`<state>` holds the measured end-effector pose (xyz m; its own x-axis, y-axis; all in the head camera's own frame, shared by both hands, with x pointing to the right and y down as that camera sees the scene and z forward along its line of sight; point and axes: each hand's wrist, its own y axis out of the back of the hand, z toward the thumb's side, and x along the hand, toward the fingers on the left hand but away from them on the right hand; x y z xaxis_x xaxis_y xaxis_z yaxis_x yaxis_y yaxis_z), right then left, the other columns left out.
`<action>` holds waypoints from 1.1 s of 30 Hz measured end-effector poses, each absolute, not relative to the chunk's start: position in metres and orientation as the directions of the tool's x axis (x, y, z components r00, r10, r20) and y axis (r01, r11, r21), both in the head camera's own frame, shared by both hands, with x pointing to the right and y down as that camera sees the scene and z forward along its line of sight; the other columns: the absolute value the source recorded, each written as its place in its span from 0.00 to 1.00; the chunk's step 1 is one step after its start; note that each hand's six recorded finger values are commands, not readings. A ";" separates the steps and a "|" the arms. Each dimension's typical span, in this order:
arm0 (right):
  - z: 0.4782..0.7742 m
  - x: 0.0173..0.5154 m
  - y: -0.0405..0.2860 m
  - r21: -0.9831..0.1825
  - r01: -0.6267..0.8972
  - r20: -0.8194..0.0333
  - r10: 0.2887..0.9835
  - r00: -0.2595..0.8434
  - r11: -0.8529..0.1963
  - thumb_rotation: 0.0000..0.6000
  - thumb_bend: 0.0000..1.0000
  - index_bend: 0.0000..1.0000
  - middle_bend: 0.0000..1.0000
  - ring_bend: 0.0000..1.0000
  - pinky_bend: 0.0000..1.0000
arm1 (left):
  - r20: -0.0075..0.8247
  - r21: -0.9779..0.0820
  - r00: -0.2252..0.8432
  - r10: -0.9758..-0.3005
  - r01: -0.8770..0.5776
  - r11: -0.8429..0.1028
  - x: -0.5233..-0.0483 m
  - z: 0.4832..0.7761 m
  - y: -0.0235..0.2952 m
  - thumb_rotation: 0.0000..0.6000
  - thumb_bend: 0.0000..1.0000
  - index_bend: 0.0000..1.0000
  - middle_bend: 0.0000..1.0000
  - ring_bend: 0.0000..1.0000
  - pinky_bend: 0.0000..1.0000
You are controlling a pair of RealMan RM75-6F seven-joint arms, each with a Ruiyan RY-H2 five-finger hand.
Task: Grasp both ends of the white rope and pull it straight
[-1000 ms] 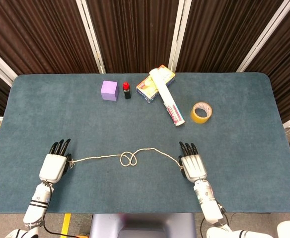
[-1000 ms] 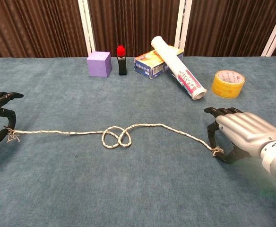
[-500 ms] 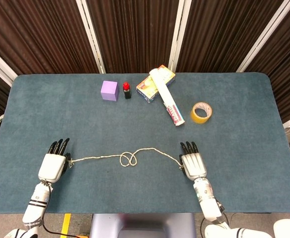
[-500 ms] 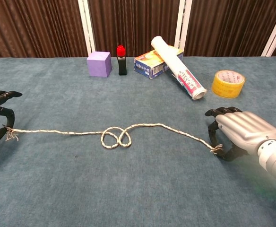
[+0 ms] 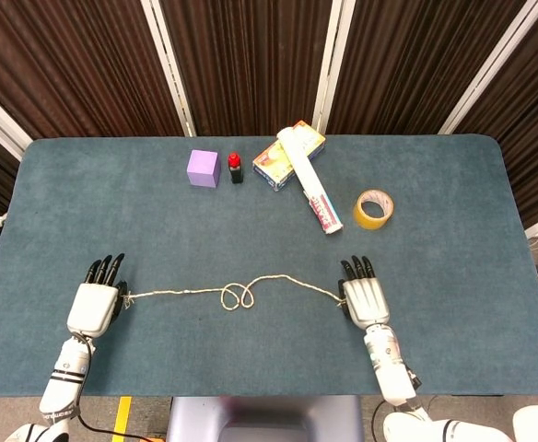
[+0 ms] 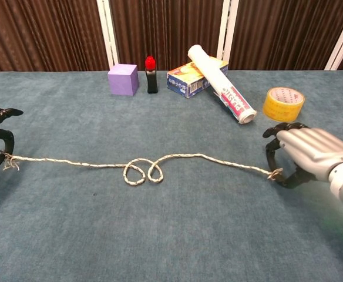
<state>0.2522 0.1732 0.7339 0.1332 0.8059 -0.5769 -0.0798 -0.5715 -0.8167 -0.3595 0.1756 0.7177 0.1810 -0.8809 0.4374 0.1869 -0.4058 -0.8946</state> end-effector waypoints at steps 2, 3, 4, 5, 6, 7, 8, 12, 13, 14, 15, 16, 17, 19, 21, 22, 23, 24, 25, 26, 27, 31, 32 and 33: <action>0.730 0.259 0.169 -0.822 -0.082 -0.569 0.813 0.124 -0.563 1.00 0.68 0.83 0.23 0.00 0.00 | 0.428 -0.899 0.178 -0.886 0.189 -0.396 -0.361 0.716 0.173 1.00 0.54 0.61 0.04 0.00 0.14; 0.729 0.262 0.167 -0.824 -0.084 -0.567 0.815 0.120 -0.560 1.00 0.68 0.83 0.23 0.00 0.00 | 0.424 -0.900 0.176 -0.888 0.191 -0.392 -0.362 0.714 0.172 1.00 0.54 0.61 0.04 0.00 0.14; 0.727 0.265 0.165 -0.826 -0.086 -0.564 0.818 0.115 -0.558 1.00 0.68 0.83 0.23 0.00 0.00 | 0.422 -0.901 0.173 -0.890 0.192 -0.389 -0.363 0.714 0.172 1.00 0.54 0.61 0.04 0.00 0.14; 0.726 0.270 0.163 -0.827 -0.089 -0.562 0.820 0.107 -0.555 1.00 0.68 0.83 0.23 0.00 0.00 | 0.418 -0.902 0.168 -0.893 0.194 -0.386 -0.365 0.712 0.171 1.00 0.54 0.61 0.04 0.00 0.14; 0.725 0.273 0.161 -0.828 -0.092 -0.560 0.822 0.101 -0.553 1.00 0.68 0.83 0.23 0.00 0.00 | 0.416 -0.902 0.164 -0.894 0.195 -0.384 -0.367 0.711 0.170 1.00 0.54 0.61 0.04 0.00 0.14; 0.724 0.277 0.159 -0.829 -0.096 -0.558 0.825 0.094 -0.550 1.00 0.68 0.83 0.23 0.00 0.00 | 0.414 -0.903 0.160 -0.896 0.197 -0.382 -0.369 0.710 0.169 1.00 0.54 0.61 0.04 0.00 0.14; 0.722 0.283 0.157 -0.831 -0.099 -0.555 0.828 0.083 -0.547 1.00 0.68 0.83 0.23 0.00 0.00 | 0.412 -0.903 0.154 -0.898 0.199 -0.380 -0.371 0.709 0.169 1.00 0.54 0.61 0.04 0.00 0.14; 0.717 0.303 0.148 -0.837 -0.104 -0.543 0.838 0.043 -0.537 1.00 0.68 0.83 0.23 0.00 0.00 | 0.406 -0.904 0.138 -0.903 0.208 -0.375 -0.380 0.706 0.166 1.00 0.54 0.61 0.04 0.00 0.14; 0.715 0.309 0.146 -0.838 -0.105 -0.541 0.841 0.033 -0.535 1.00 0.68 0.83 0.23 0.00 0.00 | 0.405 -0.903 0.135 -0.904 0.211 -0.373 -0.382 0.706 0.166 1.00 0.54 0.61 0.04 0.00 0.14; 0.713 0.316 0.144 -0.840 -0.106 -0.537 0.843 0.021 -0.532 1.00 0.68 0.83 0.23 0.00 0.00 | 0.404 -0.903 0.132 -0.905 0.215 -0.372 -0.384 0.705 0.166 1.00 0.54 0.61 0.04 0.00 0.14; 0.711 0.321 0.142 -0.841 -0.107 -0.534 0.845 0.012 -0.530 1.00 0.68 0.83 0.23 0.00 0.00 | 0.403 -0.903 0.129 -0.906 0.217 -0.371 -0.385 0.704 0.165 1.00 0.54 0.61 0.04 0.00 0.14; 0.709 0.326 0.140 -0.843 -0.108 -0.531 0.847 0.004 -0.527 1.00 0.68 0.83 0.23 0.00 0.00 | 0.402 -0.903 0.127 -0.907 0.219 -0.370 -0.387 0.704 0.165 1.00 0.54 0.61 0.04 0.00 0.14; 0.706 0.333 0.138 -0.844 -0.110 -0.527 0.850 -0.007 -0.525 1.00 0.68 0.83 0.23 0.00 0.00 | 0.402 -0.902 0.125 -0.907 0.221 -0.370 -0.388 0.703 0.166 1.00 0.54 0.61 0.04 0.00 0.14; 0.702 0.344 0.135 -0.847 -0.114 -0.521 0.853 -0.025 -0.520 1.00 0.68 0.83 0.23 0.00 0.00 | 0.403 -0.901 0.122 -0.907 0.224 -0.370 -0.390 0.703 0.167 1.00 0.54 0.61 0.04 0.00 0.14; 0.698 0.357 0.132 -0.849 -0.118 -0.514 0.857 -0.048 -0.516 1.00 0.68 0.83 0.23 0.00 0.00 | 0.404 -0.900 0.118 -0.907 0.229 -0.371 -0.392 0.703 0.167 1.00 0.54 0.61 0.04 0.00 0.14; 0.696 0.363 0.131 -0.849 -0.122 -0.511 0.857 -0.058 -0.514 1.00 0.68 0.83 0.23 0.00 0.00 | 0.404 -0.899 0.116 -0.907 0.232 -0.371 -0.393 0.703 0.167 1.00 0.54 0.61 0.04 0.00 0.14; 0.694 0.371 0.130 -0.848 -0.128 -0.509 0.858 -0.072 -0.514 1.00 0.68 0.83 0.23 0.00 0.00 | 0.404 -0.898 0.113 -0.908 0.236 -0.371 -0.394 0.703 0.167 1.00 0.54 0.61 0.04 0.00 0.14; 0.693 0.378 0.130 -0.847 -0.133 -0.508 0.857 -0.084 -0.515 1.00 0.68 0.83 0.23 0.00 0.00 | 0.404 -0.898 0.110 -0.908 0.239 -0.370 -0.395 0.703 0.167 1.00 0.54 0.61 0.04 0.00 0.14; 0.693 0.384 0.129 -0.845 -0.137 -0.508 0.856 -0.096 -0.517 1.00 0.68 0.83 0.23 0.00 0.00 | 0.404 -0.897 0.107 -0.908 0.242 -0.371 -0.397 0.703 0.167 1.00 0.54 0.61 0.04 0.00 0.14; 0.692 0.393 0.129 -0.843 -0.141 -0.508 0.854 -0.112 -0.520 1.00 0.68 0.83 0.23 0.00 0.00 | 0.406 -0.895 0.102 -0.908 0.247 -0.372 -0.399 0.703 0.168 1.00 0.54 0.61 0.04 0.00 0.14; 0.691 0.398 0.128 -0.841 -0.142 -0.508 0.853 -0.123 -0.522 1.00 0.68 0.83 0.23 0.00 0.00 | 0.407 -0.894 0.099 -0.908 0.250 -0.373 -0.400 0.703 0.168 1.00 0.54 0.61 0.04 0.00 0.14; 0.690 0.415 0.128 -0.837 -0.145 -0.508 0.848 -0.154 -0.528 1.00 0.68 0.83 0.23 0.00 0.00 | 0.412 -0.888 0.087 -0.907 0.261 -0.378 -0.405 0.705 0.169 1.00 0.54 0.61 0.04 0.00 0.14; 0.690 0.419 0.128 -0.836 -0.146 -0.508 0.846 -0.160 -0.530 1.00 0.68 0.83 0.23 0.00 0.00 | 0.412 -0.888 0.086 -0.907 0.262 -0.378 -0.405 0.705 0.169 1.00 0.54 0.61 0.04 0.00 0.14; 0.690 0.422 0.128 -0.834 -0.147 -0.509 0.845 -0.165 -0.531 1.00 0.68 0.83 0.23 0.00 0.00 | 0.413 -0.887 0.087 -0.907 0.264 -0.378 -0.405 0.705 0.169 1.00 0.54 0.61 0.04 0.00 0.14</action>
